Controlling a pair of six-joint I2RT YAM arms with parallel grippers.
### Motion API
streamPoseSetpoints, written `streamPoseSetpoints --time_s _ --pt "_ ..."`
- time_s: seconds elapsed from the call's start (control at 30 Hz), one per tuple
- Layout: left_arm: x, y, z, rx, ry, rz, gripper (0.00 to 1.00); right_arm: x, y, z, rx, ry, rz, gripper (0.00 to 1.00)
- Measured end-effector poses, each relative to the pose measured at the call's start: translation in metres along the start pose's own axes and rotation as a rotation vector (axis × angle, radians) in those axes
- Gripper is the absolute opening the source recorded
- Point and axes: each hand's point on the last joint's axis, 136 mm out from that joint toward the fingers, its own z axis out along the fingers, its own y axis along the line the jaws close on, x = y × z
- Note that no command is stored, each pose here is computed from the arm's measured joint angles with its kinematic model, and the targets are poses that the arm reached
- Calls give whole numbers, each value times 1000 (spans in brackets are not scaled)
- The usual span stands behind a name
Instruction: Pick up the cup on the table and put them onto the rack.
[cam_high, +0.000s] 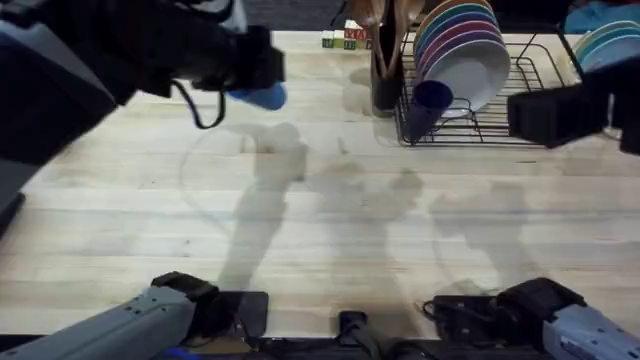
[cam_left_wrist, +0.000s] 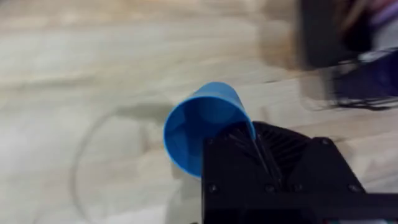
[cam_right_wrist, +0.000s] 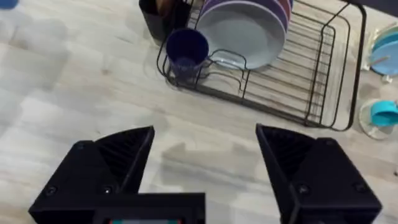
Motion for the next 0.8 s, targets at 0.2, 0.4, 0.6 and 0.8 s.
streamPoseSetpoints --time_s 0.2,0.4,0.6,0.8 --pt "-10 -54 -3 128 -77 130 41 17 0 -4 -1 60 -2 994" --pt "-8 -97 1 213 -87 220 41 26 -12 -5 75 92 62 994" --pt "-20 -133 8 261 -77 280 41 31 -15 -5 92 110 76 994" --pt "-33 -167 5 304 -72 348 41 38 -16 -6 101 138 80 994"
